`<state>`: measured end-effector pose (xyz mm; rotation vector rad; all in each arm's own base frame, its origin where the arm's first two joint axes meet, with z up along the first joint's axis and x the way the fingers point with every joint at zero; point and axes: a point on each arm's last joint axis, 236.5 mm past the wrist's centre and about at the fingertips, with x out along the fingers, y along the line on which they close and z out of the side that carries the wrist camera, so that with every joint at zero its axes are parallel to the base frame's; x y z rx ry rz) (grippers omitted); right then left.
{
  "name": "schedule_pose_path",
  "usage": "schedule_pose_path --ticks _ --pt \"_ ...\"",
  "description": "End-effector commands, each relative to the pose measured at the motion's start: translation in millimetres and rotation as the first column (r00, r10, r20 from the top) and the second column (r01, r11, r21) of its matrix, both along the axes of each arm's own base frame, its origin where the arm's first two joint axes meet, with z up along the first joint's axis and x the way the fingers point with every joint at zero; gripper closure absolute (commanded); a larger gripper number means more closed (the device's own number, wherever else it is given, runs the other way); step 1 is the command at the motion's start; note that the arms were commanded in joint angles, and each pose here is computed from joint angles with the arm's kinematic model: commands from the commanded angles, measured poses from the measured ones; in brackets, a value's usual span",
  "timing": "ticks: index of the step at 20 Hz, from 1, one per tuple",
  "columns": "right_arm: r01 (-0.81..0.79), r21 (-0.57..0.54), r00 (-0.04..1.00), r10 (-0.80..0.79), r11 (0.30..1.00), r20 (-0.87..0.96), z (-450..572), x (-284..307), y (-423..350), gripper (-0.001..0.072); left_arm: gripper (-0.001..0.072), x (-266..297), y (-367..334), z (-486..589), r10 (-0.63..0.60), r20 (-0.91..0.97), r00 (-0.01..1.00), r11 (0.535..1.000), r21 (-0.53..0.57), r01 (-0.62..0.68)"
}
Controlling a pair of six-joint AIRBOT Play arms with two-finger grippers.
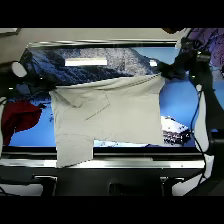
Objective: Fold the clothes and pants, and hang the long-sleeved shirts on hangers.
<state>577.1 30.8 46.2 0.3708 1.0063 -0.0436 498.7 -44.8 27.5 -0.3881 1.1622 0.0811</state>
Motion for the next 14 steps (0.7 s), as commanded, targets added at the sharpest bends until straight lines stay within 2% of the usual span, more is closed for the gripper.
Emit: schedule_pose_path --ticks 1,2,3,5,6,8,11,13,14 --pt "0.007 0.155 0.996 0.008 0.988 -0.091 -57.9 7.3 31.6 0.0646 0.068 12.9 -18.1 -59.7 0.007 -0.067 0.998 0.997 -0.074 -0.012" --pt "0.002 0.156 0.995 0.013 0.988 -0.097 -58.1 5.7 32.4 0.0551 0.0634 12.3 -16.1 -58.9 0.009 -0.07 0.997 0.997 -0.074 -0.015" --pt "-0.006 0.156 0.994 0.023 0.988 -0.103 -54.2 1.9 32.9 0.0495 0.0537 10.1 -11.7 -53.9 0.013 -0.077 0.997 0.997 -0.074 -0.019" --pt "-0.087 0.125 0.988 0.102 0.988 -0.116 -35.4 -15.5 30.6 0.0476 0.0306 -3.0 6.7 -31.6 -0.019 -0.097 0.995 0.999 -0.051 0.014" --pt "-0.156 0.093 0.979 0.167 0.983 -0.115 -19.9 -27.4 25.8 0.0418 0.0297 -12.1 23.4 -18.1 -0.035 -0.098 0.995 0.999 -0.008 0.035" --pt "-0.265 0.025 0.957 0.266 0.964 -0.117 13.0 -52.9 6.8 0.039 0.0296 -36.2 68.6 11.5 0.002 -0.104 0.995 0.995 0.101 0.009" --pt "-0.221 0.041 0.972 0.224 0.974 -0.067 56.3 -86.2 -38.0 0.039 0.0296 -83.8 107.4 33.4 0.092 -0.103 0.99 0.989 0.129 -0.078" --pt "-0.15 0.092 0.982 0.159 0.984 -0.104 50.2 -128.6 -71.9 0.0389 0.0296 -130.3 119.1 26.7 0.138 -0.13 0.982 0.984 0.128 -0.122" --pt "-0.097 0.123 0.983 0.115 0.988 -0.143 36.8 -153.7 -84.5 0.0366 0.0297 -153.2 121.4 19.1 0.159 -0.148 0.976 0.982 0.126 -0.141"
